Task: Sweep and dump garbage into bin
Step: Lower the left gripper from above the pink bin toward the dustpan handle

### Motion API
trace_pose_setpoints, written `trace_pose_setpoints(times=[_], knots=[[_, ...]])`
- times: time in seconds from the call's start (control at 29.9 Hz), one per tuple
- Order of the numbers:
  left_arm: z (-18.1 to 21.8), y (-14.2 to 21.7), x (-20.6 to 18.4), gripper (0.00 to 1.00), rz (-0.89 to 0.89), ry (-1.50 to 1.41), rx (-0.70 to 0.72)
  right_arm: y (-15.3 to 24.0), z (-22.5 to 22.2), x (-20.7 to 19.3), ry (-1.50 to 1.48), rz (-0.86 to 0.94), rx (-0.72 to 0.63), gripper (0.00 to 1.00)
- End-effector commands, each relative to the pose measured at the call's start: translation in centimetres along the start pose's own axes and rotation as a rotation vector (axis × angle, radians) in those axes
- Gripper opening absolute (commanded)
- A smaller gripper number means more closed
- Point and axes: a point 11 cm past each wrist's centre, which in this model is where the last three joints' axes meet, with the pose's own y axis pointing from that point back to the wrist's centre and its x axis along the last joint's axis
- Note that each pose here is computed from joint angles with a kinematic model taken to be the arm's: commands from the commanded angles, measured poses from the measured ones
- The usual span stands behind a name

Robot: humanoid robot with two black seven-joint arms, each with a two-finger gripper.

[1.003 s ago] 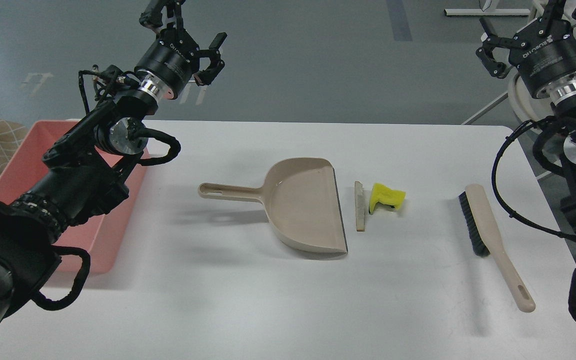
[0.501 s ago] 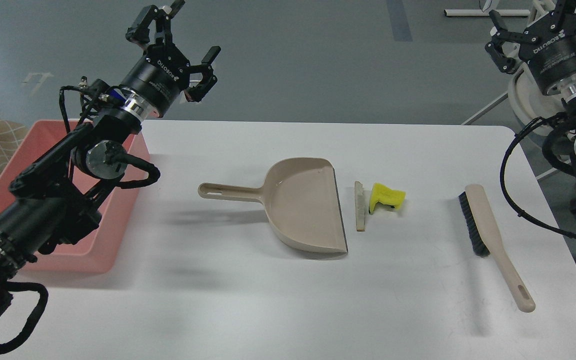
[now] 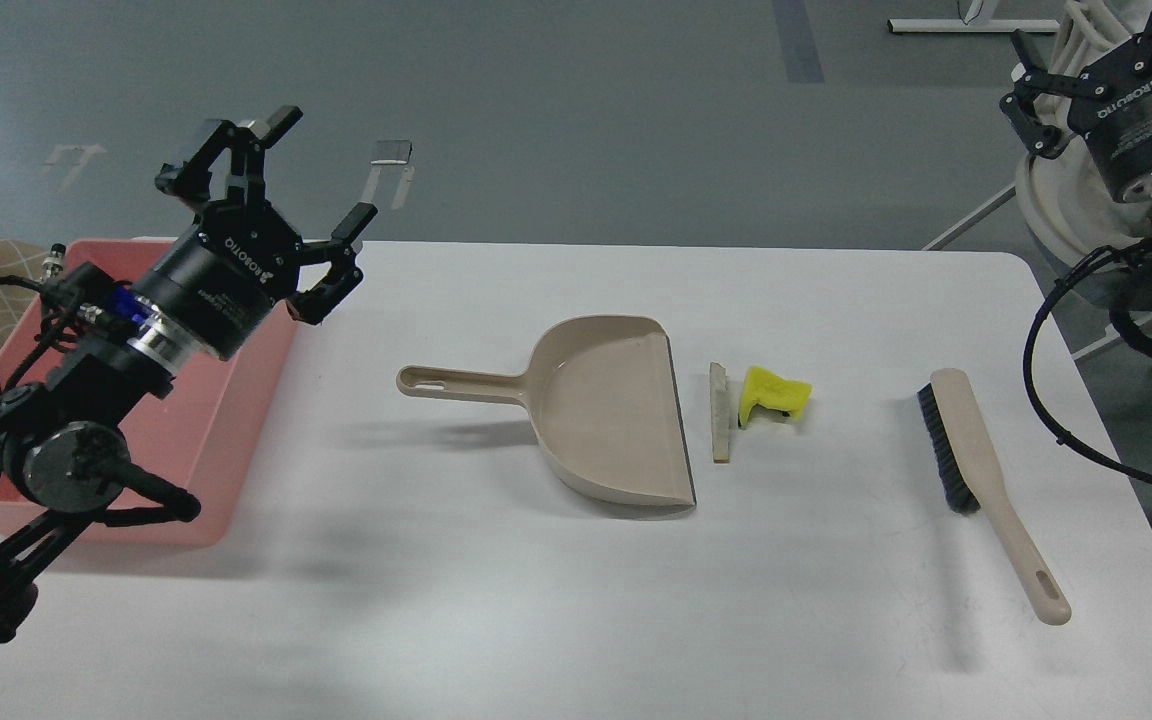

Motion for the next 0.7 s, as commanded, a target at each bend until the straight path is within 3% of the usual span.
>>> trace_pose_setpoints(times=[0.0, 0.2, 0.53, 0.67], knots=[[-1.0, 2.7, 0.5, 0.98, 0.048, 0.004, 0.048, 0.5, 0.4, 0.4, 0.0, 0.009, -0.01, 1.0], [-3.6, 6.9, 2.3, 0.98, 0.174, -0.033, 0.143, 1.4, 1.3, 0.8, -0.004, 0.019, -0.027, 1.0], [-8.4, 7.5, -2.7, 0.96, 0.092, -0.147, 0.2, 1.8, 0.9, 1.3, 0.004, 0.029, -0.023, 1.0], [-9.5, 7.5, -2.7, 0.8, 0.127, -0.134, 0.226, 2.1, 0.4, 1.8, 0.017, 0.038, -0.025, 1.0]])
